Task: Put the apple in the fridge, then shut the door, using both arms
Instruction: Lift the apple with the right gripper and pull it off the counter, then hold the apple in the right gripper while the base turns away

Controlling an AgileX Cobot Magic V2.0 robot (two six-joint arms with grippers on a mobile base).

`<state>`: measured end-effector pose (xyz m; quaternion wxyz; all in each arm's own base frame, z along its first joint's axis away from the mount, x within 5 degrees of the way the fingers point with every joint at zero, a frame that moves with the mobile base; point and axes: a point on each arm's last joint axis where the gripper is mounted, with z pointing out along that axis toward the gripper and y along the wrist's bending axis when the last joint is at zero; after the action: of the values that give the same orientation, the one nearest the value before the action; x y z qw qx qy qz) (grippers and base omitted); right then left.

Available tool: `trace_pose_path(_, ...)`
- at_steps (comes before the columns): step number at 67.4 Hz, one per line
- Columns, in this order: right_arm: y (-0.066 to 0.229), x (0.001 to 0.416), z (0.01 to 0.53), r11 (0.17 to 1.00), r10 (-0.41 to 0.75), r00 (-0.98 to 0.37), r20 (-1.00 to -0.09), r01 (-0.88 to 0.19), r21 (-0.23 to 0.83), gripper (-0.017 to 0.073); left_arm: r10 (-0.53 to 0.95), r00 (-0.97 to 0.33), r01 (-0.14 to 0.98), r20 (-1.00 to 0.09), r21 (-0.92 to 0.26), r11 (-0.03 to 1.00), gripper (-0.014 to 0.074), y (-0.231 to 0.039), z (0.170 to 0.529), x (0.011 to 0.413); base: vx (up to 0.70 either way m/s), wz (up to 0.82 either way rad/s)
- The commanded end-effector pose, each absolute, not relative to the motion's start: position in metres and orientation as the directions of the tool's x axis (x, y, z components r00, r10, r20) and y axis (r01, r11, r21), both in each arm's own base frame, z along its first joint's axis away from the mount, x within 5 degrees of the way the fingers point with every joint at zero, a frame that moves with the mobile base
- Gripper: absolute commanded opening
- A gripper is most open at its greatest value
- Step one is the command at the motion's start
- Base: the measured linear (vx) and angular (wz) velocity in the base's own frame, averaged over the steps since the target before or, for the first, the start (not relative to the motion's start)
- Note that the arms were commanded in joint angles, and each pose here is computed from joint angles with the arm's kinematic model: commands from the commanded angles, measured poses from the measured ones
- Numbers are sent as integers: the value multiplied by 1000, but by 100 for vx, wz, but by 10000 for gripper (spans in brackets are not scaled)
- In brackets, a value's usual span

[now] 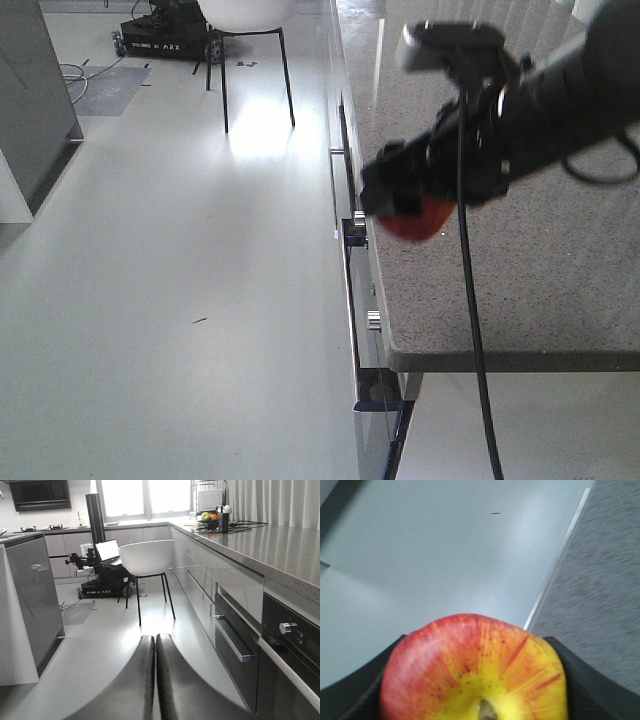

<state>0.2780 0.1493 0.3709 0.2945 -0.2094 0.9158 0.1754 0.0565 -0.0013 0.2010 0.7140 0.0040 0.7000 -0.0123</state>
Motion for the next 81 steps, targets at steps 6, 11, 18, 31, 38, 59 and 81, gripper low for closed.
trace_pose_path(6,150,219,382,785,-253,-621,-742,-580,218,148,-22,76,27,-997,-20,999,-6,-1,203,57,0,0)
trace_pose_path(11,144,198,375,774,-257,-632,-731,-587,236,148,-22,76,27,-997,-20,999,-6,-1,203,57,0,0)
trace_pose_path(18,132,173,367,766,-223,-652,-725,-577,283,148,-22,76,27,-997,-20,999,-6,-1,203,57,0,0)
trace_pose_path(31,109,131,355,752,-201,-641,-741,-585,303,148,-22,76,27,-997,-20,999,-6,-1,203,57,0,0)
trace_pose_path(38,99,111,345,741,-181,-641,-746,-587,325,149,-22,76,27,-997,-20,999,-6,-1,203,57,0,0)
trace_pose_path(59,80,75,316,725,-159,-645,-748,-590,355,149,-22,76,27,-997,-20,999,-6,-1,203,57,0,0)
trace_pose_path(81,78,71,315,721,-173,-649,-741,-596,353,149,-22,76,27,-997,-20,999,-6,-1,203,57,0,0)
